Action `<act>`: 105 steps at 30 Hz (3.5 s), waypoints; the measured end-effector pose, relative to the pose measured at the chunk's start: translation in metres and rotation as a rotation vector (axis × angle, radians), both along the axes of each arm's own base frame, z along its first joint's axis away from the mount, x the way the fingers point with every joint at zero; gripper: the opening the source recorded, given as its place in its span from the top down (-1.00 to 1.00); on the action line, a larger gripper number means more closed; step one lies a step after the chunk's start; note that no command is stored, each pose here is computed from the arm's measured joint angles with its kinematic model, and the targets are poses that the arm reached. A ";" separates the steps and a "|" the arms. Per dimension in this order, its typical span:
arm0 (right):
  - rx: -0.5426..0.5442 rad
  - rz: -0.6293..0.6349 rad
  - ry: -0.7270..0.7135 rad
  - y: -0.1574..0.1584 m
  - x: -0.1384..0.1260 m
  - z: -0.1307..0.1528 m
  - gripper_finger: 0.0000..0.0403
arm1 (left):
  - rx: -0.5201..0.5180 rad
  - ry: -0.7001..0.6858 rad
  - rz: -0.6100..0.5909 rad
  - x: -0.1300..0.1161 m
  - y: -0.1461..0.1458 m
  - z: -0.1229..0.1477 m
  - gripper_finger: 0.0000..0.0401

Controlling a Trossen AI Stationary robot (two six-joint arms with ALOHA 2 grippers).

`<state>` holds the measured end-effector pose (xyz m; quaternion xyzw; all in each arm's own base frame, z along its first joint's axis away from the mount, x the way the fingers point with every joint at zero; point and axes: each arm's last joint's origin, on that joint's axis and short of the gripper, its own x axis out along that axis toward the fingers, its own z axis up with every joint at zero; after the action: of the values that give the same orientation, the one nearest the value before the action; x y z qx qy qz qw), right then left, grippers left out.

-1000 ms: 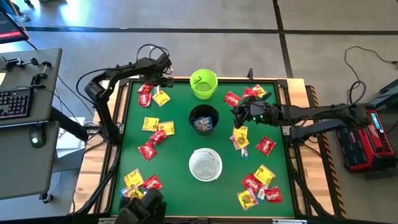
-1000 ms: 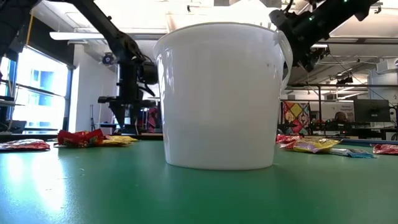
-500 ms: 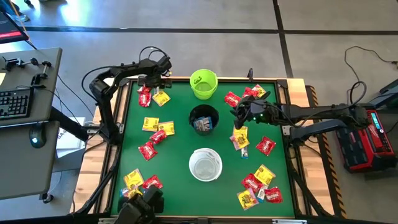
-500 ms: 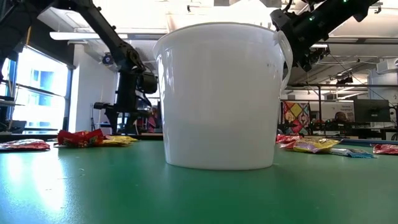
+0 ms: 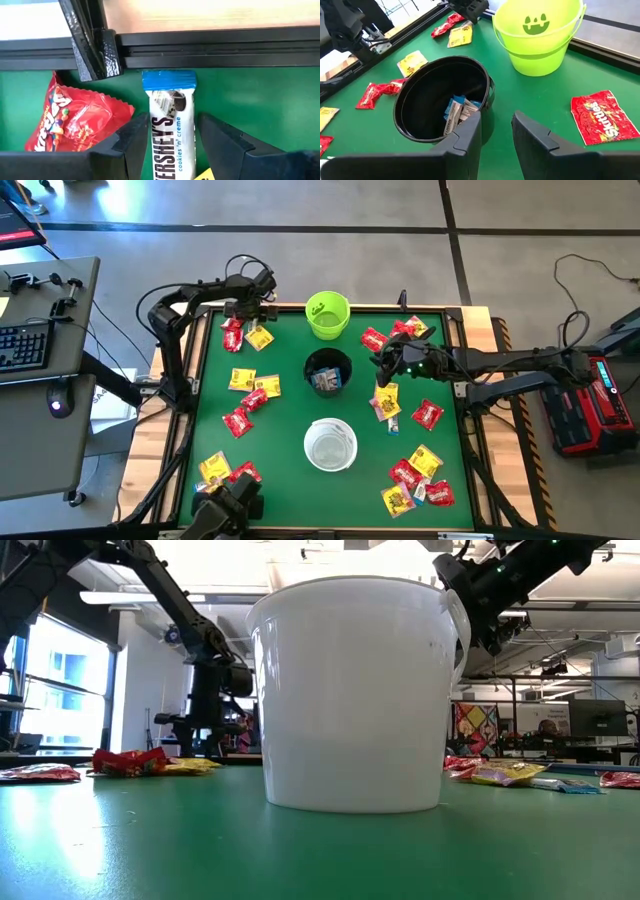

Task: Sort candy by brand, put in halloween buckets
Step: Put the white chocolate into the black bucket

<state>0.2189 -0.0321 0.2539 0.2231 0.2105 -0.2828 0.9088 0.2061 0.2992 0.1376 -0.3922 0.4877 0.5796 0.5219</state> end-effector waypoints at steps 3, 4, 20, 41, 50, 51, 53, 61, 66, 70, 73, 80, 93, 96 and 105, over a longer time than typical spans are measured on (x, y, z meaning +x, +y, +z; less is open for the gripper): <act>0.011 -0.010 -0.024 0.000 0.001 0.001 0.51 | -0.004 -0.001 -0.035 -0.001 0.000 0.003 0.17; 0.011 -0.011 -0.024 0.000 0.001 0.001 0.51 | -0.005 0.002 -0.053 -0.001 -0.001 0.003 0.18; -0.008 -0.025 -0.024 -0.003 0.001 0.002 0.51 | -0.044 0.027 -0.202 -0.001 -0.007 0.012 0.79; -0.069 -0.017 -0.040 -0.005 0.002 0.006 0.51 | -0.013 -0.060 -0.420 0.017 -0.021 0.034 1.00; -0.121 -0.018 -0.014 -0.006 0.002 0.006 0.51 | 0.059 -0.143 -0.567 0.046 -0.051 0.060 1.00; -0.125 -0.016 -0.012 -0.006 0.002 0.006 0.51 | 0.074 -0.166 -0.579 0.049 -0.055 0.065 1.00; -0.118 -0.021 -0.016 -0.006 0.002 0.006 0.51 | 0.096 -0.205 -0.606 0.052 -0.064 0.078 1.00; -0.129 0.028 -0.004 -0.005 0.003 0.006 0.51 | 0.166 -0.271 -0.665 0.052 -0.095 0.119 1.00; -0.141 0.071 0.008 -0.004 0.003 0.005 0.51 | 0.166 -0.150 -0.664 0.048 -0.090 0.110 0.90; -0.134 0.062 0.004 -0.005 0.003 0.005 0.51 | 0.101 -0.104 -0.599 0.042 -0.072 0.090 0.71; -0.135 0.053 0.003 -0.006 0.003 0.005 0.51 | 0.058 -0.068 -0.617 0.040 -0.060 0.073 0.56; -0.108 0.016 -0.015 -0.006 0.003 0.005 0.51 | 0.002 0.062 -0.596 0.037 -0.043 0.037 0.27; -0.082 -0.025 -0.031 -0.007 0.002 0.005 0.51 | 0.060 0.178 -0.556 0.041 -0.030 0.012 0.06; -0.073 -0.031 -0.036 -0.007 0.002 0.005 0.51 | 0.049 0.197 -0.514 0.038 -0.027 0.006 0.06; -0.053 -0.043 -0.047 -0.007 0.002 0.005 0.51 | 0.048 0.232 -0.530 0.035 -0.019 -0.004 0.13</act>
<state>0.2213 -0.0387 0.2591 0.2101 0.1767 -0.3026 0.9127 0.2410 0.2799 0.1335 -0.1698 0.6158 0.4753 0.6050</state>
